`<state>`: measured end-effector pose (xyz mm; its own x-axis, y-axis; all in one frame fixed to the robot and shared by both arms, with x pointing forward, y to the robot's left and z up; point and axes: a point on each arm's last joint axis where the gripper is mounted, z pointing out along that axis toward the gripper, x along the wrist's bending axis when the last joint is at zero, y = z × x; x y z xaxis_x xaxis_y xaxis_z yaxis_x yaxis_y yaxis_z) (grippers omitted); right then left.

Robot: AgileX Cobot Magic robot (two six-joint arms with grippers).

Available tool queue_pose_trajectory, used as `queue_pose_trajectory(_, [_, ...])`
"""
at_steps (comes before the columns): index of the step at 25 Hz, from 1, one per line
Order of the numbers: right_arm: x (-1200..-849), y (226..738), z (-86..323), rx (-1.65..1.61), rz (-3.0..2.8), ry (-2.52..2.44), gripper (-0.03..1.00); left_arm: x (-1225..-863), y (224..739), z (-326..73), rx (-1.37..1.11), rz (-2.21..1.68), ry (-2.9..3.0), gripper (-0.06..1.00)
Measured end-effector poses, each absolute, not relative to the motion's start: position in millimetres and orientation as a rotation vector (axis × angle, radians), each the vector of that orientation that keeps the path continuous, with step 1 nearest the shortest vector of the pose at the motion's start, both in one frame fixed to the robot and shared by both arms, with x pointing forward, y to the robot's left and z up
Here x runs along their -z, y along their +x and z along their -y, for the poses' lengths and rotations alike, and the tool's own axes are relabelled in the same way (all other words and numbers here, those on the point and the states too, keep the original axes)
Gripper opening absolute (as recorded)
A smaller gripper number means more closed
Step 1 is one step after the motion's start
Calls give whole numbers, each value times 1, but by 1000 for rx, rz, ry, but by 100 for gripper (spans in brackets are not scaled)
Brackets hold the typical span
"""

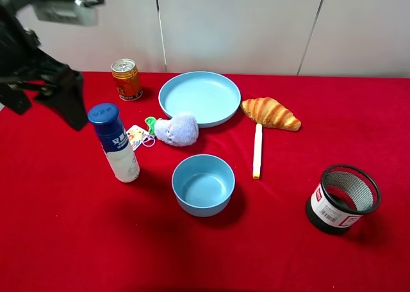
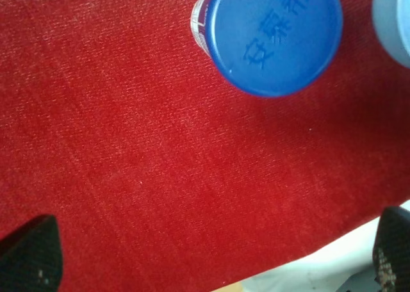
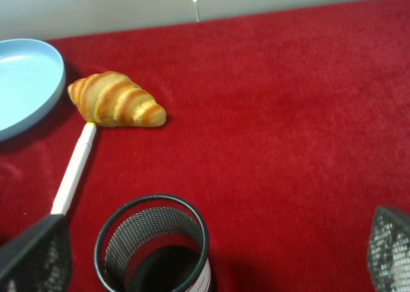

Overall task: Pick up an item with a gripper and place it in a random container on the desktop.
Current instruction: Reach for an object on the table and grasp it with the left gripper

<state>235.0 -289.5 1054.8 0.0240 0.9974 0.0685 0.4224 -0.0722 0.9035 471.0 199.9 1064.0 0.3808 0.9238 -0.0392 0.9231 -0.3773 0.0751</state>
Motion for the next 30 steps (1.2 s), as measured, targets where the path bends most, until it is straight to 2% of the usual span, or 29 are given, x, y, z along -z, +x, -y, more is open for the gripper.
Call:
queue_pose_trajectory(17, [-1055,235,290,-1017,-1482,1586,69,-1017,509,-146,-26,-1609,2737,96])
queue_pose_trajectory(30, [-1055,235,290,-1017,-1482,1586,69,-989,523,-136,-53,-1587,2763,96])
